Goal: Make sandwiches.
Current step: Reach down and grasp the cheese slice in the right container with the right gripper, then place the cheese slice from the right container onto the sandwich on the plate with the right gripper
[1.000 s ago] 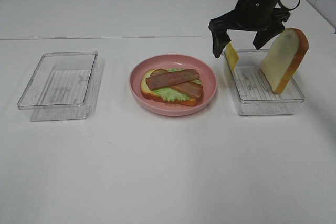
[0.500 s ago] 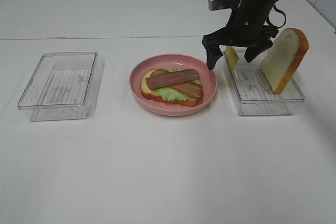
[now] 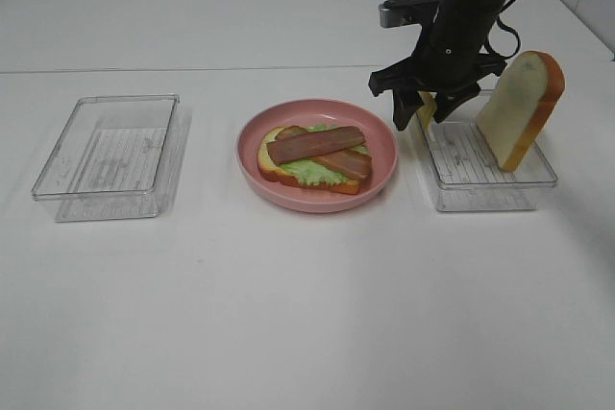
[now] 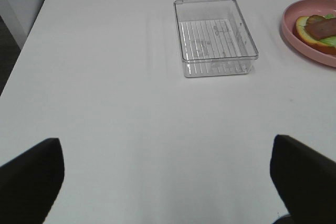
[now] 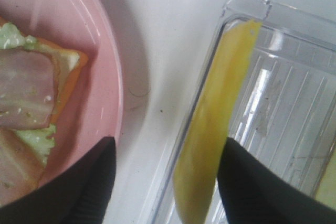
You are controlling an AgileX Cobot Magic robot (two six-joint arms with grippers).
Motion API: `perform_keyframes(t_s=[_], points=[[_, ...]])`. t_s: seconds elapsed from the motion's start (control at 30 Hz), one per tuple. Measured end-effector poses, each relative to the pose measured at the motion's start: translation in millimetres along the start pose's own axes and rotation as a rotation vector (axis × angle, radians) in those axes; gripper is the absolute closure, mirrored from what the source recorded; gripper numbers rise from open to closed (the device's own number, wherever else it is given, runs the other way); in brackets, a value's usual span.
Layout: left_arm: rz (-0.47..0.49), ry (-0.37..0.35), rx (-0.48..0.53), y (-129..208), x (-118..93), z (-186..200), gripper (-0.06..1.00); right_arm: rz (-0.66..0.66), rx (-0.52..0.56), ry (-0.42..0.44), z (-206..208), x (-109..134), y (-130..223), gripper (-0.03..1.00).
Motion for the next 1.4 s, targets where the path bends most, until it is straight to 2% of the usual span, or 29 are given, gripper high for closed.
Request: perform_keyframes(t_s=[0.03,0.1,0.13,0.17,0.2,0.23,0.27,0.33,0.73,1.0,1.07,1.17,1.4], points=[[0.0,0.0,0.0,0,0,0,-0.05,-0.004,-0.008,0.008,1,-1,-1,0.49],[0.0,0.0,0.0,0,0,0,-0.05,-0.008,-0.008,0.013,1,-2,-1,0.53],[0.0,0.0,0.0,0,0,0,-0.05,-0.019,-0.006,0.027,1,-4,-1,0.64],[0.0,0.0,0.0,0,0,0,-0.05,-0.019,-0.006,0.027,1,-4,-1,0.64],[0.0,0.0,0.0,0,0,0,-0.05,-0.02,-0.005,0.038,1,-5,-1,0.71],[0.0,0.0,0.0,0,0,0,-0.05,-0.021,-0.004,0.055,1,-8,0,0.85],[0.0,0.0,0.0,0,0,0,-0.05,-0.021,-0.004,0.055,1,-8,0,0.85],[0.0,0.0,0.0,0,0,0,-0.05,-0.016,-0.002,0.073,1,-10,0,0.94],[0.0,0.0,0.0,0,0,0,-0.05,-0.012,-0.004,0.082,9,-11,0,0.94],[0.0,0.0,0.0,0,0,0,-0.05,-0.005,-0.075,0.092,57,-12,-3,0.94],[0.0,0.0,0.0,0,0,0,-0.05,-0.008,-0.107,0.097,82,-12,-2,0.94],[0.0,0.0,0.0,0,0,0,-0.05,-0.009,-0.111,0.098,87,-11,-2,0.94],[0.0,0.0,0.0,0,0,0,-0.05,-0.021,-0.136,0.092,134,-9,9,0.94]])
Point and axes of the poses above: a point on each arm's last joint axis where the gripper is mounted, z pointing back along that axis away from the gripper, x along the wrist's bending axis when the last joint is at zero, y = z × x, the point moved 5 cm from there along -z, pointing out along that axis toward the gripper, and after that the axes turned 8 degrees about z, right-handed, at the moved point
